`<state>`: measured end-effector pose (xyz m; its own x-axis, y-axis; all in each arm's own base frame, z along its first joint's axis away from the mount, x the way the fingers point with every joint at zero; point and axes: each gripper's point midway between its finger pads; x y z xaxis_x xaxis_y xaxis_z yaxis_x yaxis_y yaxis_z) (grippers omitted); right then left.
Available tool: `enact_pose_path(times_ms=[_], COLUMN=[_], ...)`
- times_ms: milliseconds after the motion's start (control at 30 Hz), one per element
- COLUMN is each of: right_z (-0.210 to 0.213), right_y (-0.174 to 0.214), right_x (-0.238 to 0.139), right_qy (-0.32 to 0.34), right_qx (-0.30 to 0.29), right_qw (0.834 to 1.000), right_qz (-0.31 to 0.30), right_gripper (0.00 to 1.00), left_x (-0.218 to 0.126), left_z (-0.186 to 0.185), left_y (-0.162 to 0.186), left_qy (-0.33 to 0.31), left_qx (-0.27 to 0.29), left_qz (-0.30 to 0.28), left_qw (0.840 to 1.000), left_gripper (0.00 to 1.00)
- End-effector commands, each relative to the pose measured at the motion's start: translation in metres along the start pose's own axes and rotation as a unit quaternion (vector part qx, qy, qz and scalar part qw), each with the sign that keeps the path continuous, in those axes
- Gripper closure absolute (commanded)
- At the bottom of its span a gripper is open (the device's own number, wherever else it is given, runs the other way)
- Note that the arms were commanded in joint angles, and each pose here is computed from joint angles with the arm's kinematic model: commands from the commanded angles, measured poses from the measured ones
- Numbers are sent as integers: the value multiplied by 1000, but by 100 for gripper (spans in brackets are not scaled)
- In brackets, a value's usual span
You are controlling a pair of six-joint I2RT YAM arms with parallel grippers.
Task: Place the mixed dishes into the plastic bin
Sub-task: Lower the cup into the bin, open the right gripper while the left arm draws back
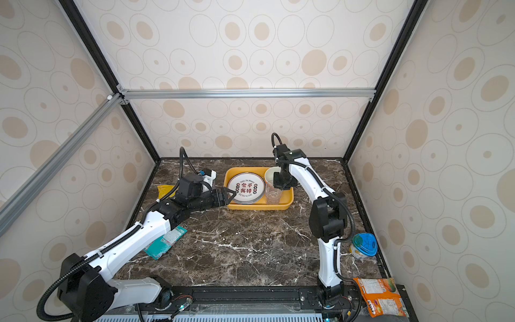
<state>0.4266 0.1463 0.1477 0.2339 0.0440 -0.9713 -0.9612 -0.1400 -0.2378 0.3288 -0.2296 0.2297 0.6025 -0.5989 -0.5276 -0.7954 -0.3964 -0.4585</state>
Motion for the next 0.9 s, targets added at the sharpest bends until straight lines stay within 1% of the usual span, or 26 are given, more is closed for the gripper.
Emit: enact_pose_path(times_ms=[0,67,167,300,500,600,767,867], right_z=[-3,-3,-2,-2,-2,1,10,22], right_y=[3,3,1,0,-4,-4,3,9], right_x=[9,8,4,-3,-29,-46,-71,-82], right_qy=[3,0,-2,-3,-11,-25,-53,-92], right_qx=[8,9,8,9,10,9,1,-5], right_qw=[1000,1000,1000,1000,999,998,995,991], right_qz=[12,11,4,-1,-30,-49,-83,-101], right_gripper=[91,87,84,83,79,76,65,59], left_x=[-8,-8,-7,-6,-9,-12,-18,-22], left_z=[-5,-5,-3,0,12,24,44,57], left_y=[-7,-8,-8,-9,-19,-25,-40,-51], left_qy=[10,9,5,0,-23,-39,-66,-89], left_qx=[-3,-3,-4,-6,-14,-25,-37,-37], left_qz=[-15,-16,-17,-20,-35,-40,-57,-66], left_qw=[1000,1000,1000,1000,999,998,996,993], left_gripper=[21,21,21,21,21,25,26,23])
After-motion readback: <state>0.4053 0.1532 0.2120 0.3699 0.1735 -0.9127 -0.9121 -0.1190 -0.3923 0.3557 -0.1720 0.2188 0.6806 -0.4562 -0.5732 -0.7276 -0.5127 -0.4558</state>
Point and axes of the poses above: each gripper's point midway between its finger pads, its own x axis out along the fingers, its own z axis along the line the jaws close on, y = z × x, and after that the axes turned 12 degrees about -x, right-handed
